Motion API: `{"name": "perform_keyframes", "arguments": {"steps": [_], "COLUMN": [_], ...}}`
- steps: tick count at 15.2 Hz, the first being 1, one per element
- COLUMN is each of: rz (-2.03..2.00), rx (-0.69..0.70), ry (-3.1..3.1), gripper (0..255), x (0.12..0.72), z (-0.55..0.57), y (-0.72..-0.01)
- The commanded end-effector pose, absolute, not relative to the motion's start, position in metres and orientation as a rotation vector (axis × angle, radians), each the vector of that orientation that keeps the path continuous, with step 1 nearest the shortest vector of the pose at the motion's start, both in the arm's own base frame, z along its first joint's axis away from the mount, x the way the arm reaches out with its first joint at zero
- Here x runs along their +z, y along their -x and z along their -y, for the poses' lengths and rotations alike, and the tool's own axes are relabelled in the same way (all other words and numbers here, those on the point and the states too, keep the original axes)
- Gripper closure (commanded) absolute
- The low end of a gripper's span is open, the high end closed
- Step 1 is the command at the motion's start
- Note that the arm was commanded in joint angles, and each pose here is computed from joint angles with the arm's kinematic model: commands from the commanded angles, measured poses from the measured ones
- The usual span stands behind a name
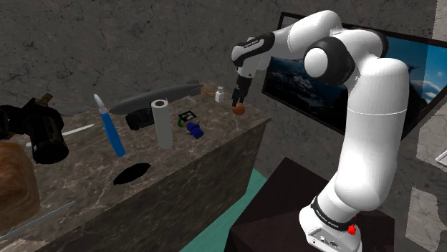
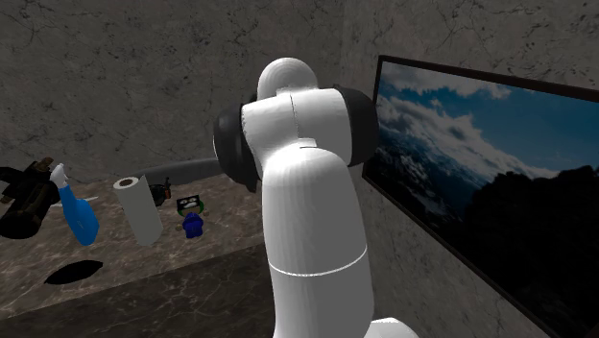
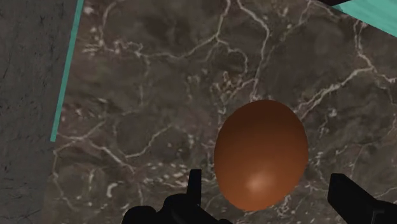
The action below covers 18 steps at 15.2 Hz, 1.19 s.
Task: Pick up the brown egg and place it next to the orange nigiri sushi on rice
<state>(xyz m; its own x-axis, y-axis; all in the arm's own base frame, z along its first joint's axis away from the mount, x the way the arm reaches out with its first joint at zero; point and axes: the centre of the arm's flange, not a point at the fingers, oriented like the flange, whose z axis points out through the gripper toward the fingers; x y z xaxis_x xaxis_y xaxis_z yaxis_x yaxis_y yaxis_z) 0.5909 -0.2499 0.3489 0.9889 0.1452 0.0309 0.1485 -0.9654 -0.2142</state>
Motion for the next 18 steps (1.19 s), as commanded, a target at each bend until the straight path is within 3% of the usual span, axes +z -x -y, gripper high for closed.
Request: {"name": "perform_keyframes", "arguments": {"steps": [1,11,12,18], "rz": [0.218,0.218,0.218,0.218], "rx": [-0.023,-0.023,-0.023,-0.022], "ry": [2.916,2.916,2.916,2.916], "gripper": [0,0,255,255], "x": [0.339,0.326,0.326,0.326], "z": [0.248,0.245,0.245,0.245], "y": [-0.591,-0.591,-0.591,-0.591]}}
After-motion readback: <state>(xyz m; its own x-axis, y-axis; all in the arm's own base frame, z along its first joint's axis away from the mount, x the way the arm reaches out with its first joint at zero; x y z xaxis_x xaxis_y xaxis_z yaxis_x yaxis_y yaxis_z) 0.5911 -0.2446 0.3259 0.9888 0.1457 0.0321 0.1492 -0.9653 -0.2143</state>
